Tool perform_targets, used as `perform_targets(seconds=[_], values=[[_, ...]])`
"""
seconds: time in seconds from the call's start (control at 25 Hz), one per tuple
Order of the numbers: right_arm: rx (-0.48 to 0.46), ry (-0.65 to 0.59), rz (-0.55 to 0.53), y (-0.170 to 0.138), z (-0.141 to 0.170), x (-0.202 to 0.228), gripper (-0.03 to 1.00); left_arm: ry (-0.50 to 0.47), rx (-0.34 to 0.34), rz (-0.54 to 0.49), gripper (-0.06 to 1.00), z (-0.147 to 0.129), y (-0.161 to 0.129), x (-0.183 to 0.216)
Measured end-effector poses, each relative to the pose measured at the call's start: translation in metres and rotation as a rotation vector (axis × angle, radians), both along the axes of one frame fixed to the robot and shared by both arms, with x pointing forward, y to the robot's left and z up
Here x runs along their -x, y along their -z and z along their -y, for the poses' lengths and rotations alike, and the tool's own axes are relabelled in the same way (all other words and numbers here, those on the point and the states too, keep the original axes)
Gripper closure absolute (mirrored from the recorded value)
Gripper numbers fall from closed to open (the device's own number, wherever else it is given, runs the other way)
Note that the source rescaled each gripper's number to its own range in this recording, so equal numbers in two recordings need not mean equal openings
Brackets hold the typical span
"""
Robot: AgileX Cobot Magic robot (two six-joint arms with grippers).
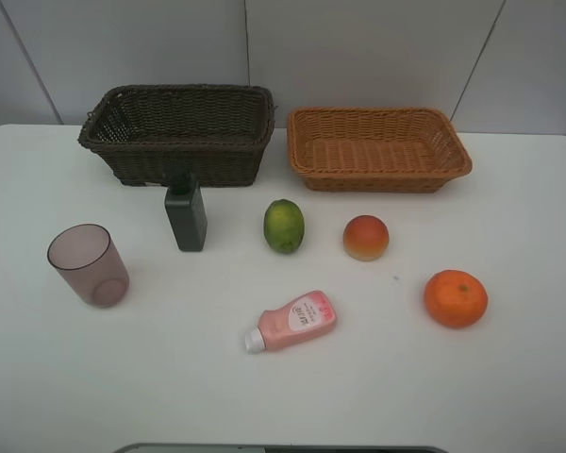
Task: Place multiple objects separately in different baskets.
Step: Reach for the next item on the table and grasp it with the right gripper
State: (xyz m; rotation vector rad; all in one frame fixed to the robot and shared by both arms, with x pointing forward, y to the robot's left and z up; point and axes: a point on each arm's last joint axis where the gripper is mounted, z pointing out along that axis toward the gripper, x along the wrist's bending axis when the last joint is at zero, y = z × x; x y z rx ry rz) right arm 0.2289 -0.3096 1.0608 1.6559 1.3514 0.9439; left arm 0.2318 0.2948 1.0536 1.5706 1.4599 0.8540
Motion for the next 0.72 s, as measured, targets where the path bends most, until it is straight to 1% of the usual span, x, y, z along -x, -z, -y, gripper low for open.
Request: perform_targets(seconds=[0.72], values=[[0.000, 0.000, 0.000, 0.0000, 0.0000, 0.0000, 0.05, -0.001, -0.001, 0.000, -0.06, -0.0001, 0.0000, 0.0000]])
